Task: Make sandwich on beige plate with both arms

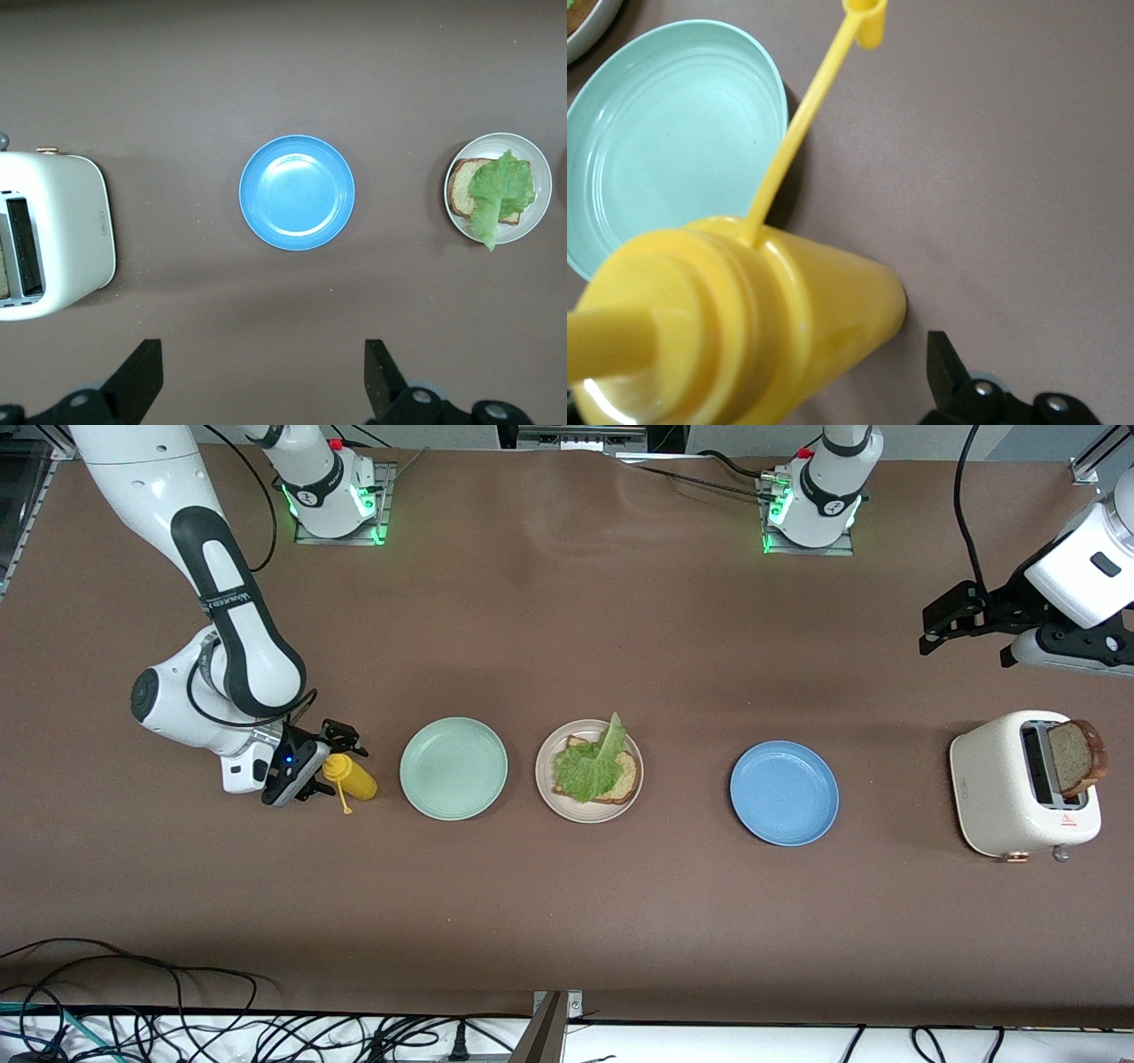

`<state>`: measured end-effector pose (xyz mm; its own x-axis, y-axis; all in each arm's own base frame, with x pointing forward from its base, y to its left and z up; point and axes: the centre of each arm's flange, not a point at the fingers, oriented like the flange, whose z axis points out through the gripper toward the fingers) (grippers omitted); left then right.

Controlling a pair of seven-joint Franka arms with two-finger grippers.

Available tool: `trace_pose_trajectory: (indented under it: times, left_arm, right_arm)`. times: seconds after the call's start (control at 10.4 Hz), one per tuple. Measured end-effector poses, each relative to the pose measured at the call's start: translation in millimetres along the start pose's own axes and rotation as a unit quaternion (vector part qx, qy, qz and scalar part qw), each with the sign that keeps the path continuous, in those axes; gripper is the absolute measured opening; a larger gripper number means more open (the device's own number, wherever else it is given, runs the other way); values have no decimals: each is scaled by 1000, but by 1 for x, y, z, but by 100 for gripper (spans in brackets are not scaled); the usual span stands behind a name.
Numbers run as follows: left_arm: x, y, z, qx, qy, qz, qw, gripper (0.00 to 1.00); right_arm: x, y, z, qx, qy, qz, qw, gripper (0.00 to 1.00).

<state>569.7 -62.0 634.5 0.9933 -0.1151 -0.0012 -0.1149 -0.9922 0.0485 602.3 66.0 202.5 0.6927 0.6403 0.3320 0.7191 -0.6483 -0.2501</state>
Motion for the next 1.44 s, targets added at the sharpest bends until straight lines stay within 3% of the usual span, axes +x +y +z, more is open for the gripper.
trace_pose_trajectory:
  times: [0.58, 0.77, 0.96, 1.06, 1.15, 1.44]
  left_arm:
    - [0, 2, 0, 0, -1, 2, 1000, 100]
    - [0, 2, 1, 0, -1, 2, 1000, 100]
    - [0, 2, 1, 0, -1, 2, 1000, 100]
    - [0, 1, 0, 0, -1, 1, 1000, 100]
    - [0, -1, 0, 0, -1, -1, 1000, 100]
    - [0, -2, -1, 0, 0, -2, 1000, 100]
  right_arm:
    - [11, -3, 5, 3, 4, -8, 1000, 97]
    - [9, -2, 8, 4, 2, -8, 1000, 87]
    - [10, -1, 9, 3, 2, -9, 1000, 60]
    - [13, -1, 7, 0, -1, -19, 1000, 42]
    - [19, 1, 3, -9, -9, -40, 999, 35]
    - [39, 6, -12, -38, -36, -79, 995, 29]
